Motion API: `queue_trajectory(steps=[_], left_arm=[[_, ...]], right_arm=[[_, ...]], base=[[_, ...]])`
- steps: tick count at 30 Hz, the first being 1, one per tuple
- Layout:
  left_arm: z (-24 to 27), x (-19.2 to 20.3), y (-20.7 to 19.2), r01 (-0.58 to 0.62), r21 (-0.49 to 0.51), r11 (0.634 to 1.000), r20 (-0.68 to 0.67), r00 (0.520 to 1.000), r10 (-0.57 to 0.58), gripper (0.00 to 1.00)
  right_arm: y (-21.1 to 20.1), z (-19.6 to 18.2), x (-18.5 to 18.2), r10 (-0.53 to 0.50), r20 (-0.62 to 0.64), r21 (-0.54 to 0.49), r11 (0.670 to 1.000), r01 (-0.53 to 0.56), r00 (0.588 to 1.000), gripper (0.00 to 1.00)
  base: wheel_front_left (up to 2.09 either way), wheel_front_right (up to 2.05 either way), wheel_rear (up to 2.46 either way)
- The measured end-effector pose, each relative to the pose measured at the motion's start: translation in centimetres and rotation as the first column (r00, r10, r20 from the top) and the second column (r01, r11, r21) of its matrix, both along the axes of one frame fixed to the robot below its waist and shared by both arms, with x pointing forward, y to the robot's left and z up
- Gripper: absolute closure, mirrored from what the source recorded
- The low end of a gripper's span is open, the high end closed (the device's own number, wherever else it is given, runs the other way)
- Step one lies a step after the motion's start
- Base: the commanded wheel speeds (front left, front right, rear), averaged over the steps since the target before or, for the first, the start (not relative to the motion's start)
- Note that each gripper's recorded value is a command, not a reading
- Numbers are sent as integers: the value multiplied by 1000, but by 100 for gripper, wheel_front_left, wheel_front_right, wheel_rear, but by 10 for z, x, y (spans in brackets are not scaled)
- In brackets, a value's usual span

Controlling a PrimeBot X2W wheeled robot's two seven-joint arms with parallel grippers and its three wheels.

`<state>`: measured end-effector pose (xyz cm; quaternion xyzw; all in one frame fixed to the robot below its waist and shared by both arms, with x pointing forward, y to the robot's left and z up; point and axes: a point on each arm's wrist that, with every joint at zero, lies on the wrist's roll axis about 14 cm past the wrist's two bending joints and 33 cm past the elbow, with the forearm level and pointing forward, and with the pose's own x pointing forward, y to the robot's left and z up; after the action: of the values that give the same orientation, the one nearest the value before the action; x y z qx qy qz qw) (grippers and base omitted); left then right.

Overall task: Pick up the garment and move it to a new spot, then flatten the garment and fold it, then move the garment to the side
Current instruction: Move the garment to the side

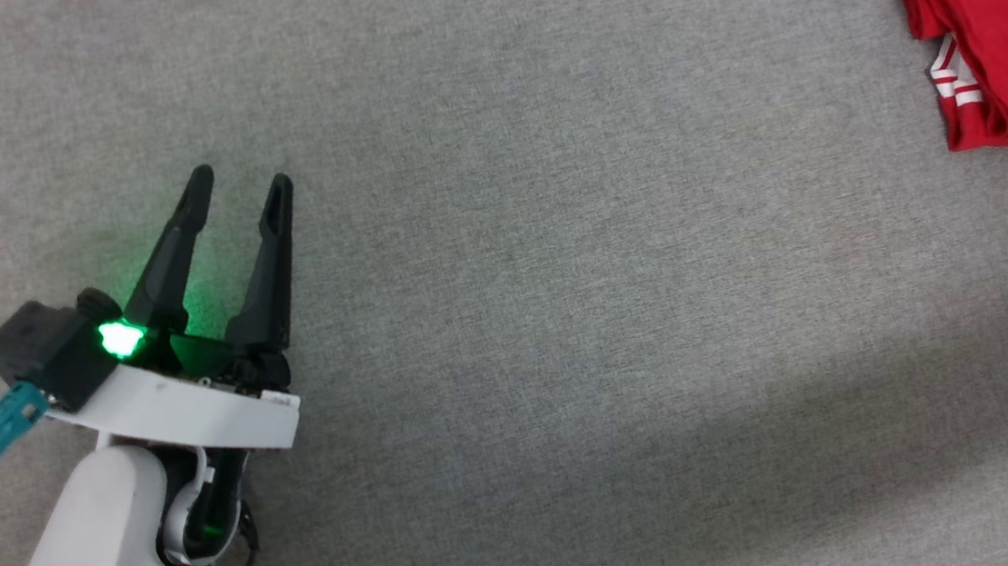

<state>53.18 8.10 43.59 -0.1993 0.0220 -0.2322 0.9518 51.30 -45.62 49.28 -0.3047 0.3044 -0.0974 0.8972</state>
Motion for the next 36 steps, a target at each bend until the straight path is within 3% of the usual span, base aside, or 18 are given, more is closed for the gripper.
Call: queue_trajectory(steps=[4, 6, 9, 10, 11, 19, 25, 36], left_arm=[[0, 2, 0, 2, -2, 1000, 1, 1000, -2, 0], [0, 2, 1, 1, -3, 1000, 0, 1000, -1, 0], [0, 1, 4, -5, 0, 1000, -2, 1000, 5, 0], [0, 1, 5, -8, 1, 1000, -2, 1000, 8, 0], [1, 0, 7, -11, 3, 1000, -2, 1000, 11, 0], [13, -4, 17, -44, 9, 999, 8, 999, 44, 0], [28, -13, 25, -70, 12, 997, 25, 997, 70, 0], [54, -45, 55, -155, 48, 987, 54, 987, 153, 0]], right_arm=[[-4, -7, 1, -19, -6, -2, 1000, 19, 1000, 100], [-3, -10, 4, -24, 1, 8, 1000, 24, 1000, 89], [-3, -18, 5, -36, -3, 24, 999, 36, 999, 52], [-2, -19, 5, -38, -3, 28, 999, 38, 999, 23], [-1, -20, 6, -37, -2, 28, 999, 37, 999, 1], [7, -5, 12, -23, 60, 48, 999, 20, 998, 0], [29, 16, 21, 38, 161, 79, 996, -52, 986, 0], [89, 46, 18, 163, 390, 164, 956, -242, 906, 0]], base=[[0, 0, 0], [0, 0, 0], [0, 0, 0], [0, 0, 0], [0, 0, 0], [0, 0, 0], [0, 0, 0], [0, 0, 0]])
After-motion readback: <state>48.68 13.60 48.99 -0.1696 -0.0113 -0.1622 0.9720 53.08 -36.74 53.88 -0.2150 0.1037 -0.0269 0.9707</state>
